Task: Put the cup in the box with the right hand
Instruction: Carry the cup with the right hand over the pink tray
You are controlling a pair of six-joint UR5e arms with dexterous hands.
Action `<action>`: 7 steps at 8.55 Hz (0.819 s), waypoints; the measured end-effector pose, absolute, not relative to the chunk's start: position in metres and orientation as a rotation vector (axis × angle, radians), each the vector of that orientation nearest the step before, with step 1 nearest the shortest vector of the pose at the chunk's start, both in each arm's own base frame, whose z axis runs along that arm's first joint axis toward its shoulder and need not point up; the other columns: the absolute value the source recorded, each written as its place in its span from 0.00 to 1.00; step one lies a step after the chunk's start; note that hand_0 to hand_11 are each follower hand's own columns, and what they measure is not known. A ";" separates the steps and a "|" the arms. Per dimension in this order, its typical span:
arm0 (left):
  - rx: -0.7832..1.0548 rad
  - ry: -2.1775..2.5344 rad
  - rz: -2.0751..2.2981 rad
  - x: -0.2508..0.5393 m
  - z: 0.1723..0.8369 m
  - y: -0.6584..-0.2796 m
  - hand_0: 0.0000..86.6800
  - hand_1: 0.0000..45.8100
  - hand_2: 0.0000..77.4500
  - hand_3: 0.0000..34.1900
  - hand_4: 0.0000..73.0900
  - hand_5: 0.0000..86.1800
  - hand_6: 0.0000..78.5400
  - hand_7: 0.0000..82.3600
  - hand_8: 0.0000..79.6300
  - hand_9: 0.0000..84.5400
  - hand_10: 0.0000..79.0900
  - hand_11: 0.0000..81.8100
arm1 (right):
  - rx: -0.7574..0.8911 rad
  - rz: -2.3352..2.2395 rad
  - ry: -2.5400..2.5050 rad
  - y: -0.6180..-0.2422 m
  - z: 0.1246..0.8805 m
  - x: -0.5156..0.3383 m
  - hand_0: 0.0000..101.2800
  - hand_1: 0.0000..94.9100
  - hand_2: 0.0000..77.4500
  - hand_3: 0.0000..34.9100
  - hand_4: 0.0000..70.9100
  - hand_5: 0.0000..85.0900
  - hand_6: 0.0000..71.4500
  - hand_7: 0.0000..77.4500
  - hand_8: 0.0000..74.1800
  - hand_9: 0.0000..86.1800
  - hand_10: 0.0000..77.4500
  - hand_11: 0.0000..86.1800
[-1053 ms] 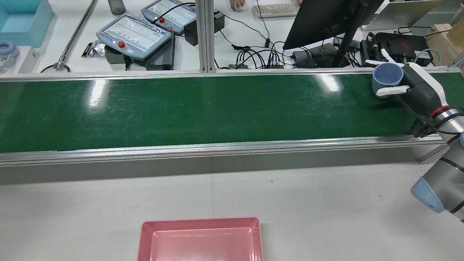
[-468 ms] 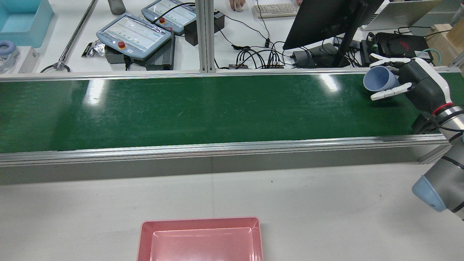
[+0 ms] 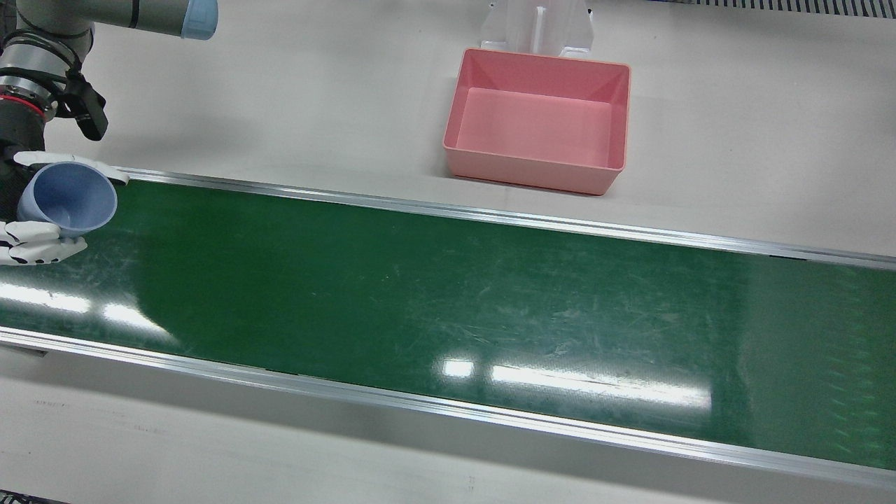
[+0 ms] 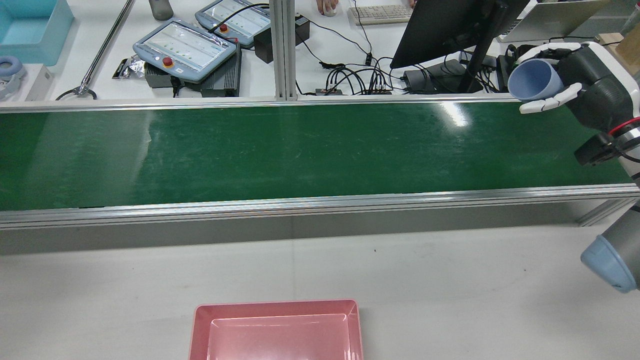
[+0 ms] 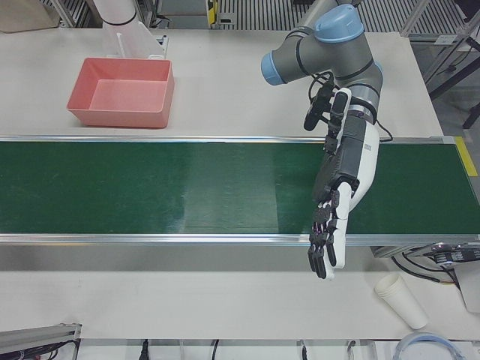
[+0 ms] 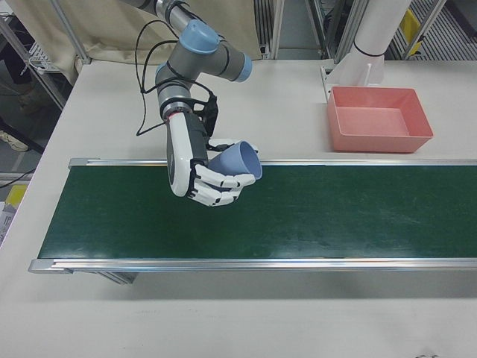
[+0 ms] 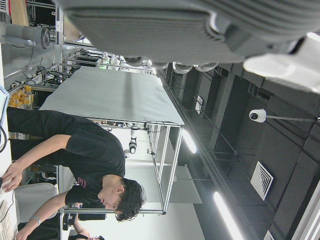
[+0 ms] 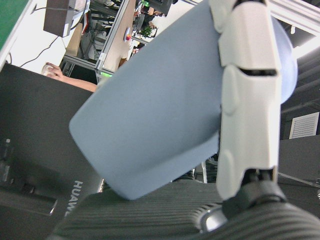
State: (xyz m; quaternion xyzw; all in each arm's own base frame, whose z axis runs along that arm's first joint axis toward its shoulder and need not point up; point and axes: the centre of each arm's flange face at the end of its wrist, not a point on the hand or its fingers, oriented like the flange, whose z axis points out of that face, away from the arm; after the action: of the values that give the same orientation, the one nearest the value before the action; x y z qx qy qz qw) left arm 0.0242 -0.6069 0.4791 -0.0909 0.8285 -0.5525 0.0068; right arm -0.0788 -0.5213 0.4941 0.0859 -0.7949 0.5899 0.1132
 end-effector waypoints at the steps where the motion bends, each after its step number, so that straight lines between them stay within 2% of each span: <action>1: -0.285 2.591 -1.728 0.024 0.479 -0.607 0.00 0.01 0.00 0.00 0.01 0.01 0.00 0.00 0.00 0.00 0.00 0.00 | 0.242 1.701 -2.370 -0.515 0.470 -0.078 0.74 0.24 0.12 0.03 0.44 0.29 0.77 0.58 0.82 0.47 0.78 0.49; 2: -0.286 2.592 -1.728 0.024 0.479 -0.607 0.00 0.01 0.00 0.00 0.01 0.01 0.00 0.00 0.00 0.00 0.00 0.00 | 0.218 1.658 -2.408 -0.506 0.443 -0.083 0.78 0.06 0.23 0.05 0.43 0.31 0.70 0.74 0.85 0.47 0.82 0.50; 4: -0.285 2.593 -1.727 0.024 0.478 -0.607 0.00 0.01 0.00 0.00 0.01 0.01 0.00 0.00 0.00 0.00 0.00 0.00 | 0.135 1.519 -2.476 -0.477 0.381 -0.116 0.78 0.06 0.23 0.01 0.43 0.31 0.70 0.75 0.85 0.47 0.82 0.50; 5: -0.285 2.593 -1.727 0.024 0.479 -0.607 0.00 0.01 0.00 0.00 0.01 0.01 0.00 0.00 0.00 0.00 0.00 0.00 | 0.088 1.427 -2.495 -0.453 0.348 -0.139 0.78 0.06 0.23 0.00 0.43 0.31 0.69 0.83 0.85 0.47 0.82 0.50; 6: -0.285 2.593 -1.728 0.024 0.479 -0.607 0.00 0.01 0.00 0.00 0.01 0.00 0.00 0.00 0.00 0.00 0.00 0.00 | 0.041 1.342 -2.507 -0.427 0.319 -0.166 0.78 0.06 0.23 0.00 0.43 0.31 0.69 0.83 0.85 0.47 0.82 0.50; 7: -0.285 2.592 -1.728 0.024 0.479 -0.607 0.00 0.01 0.00 0.00 0.01 0.00 0.00 0.00 0.00 0.00 0.00 0.00 | -0.008 1.279 -2.513 -0.400 0.298 -0.193 0.79 0.06 0.23 0.00 0.43 0.31 0.71 0.98 0.89 0.46 0.82 0.50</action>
State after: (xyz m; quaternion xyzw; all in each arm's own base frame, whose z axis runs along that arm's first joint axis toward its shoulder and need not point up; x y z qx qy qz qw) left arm 0.0242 -0.6069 0.4789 -0.0910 0.8286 -0.5524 0.0068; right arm -0.1931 -0.4003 0.2984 -0.0029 -0.8797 0.4476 0.1602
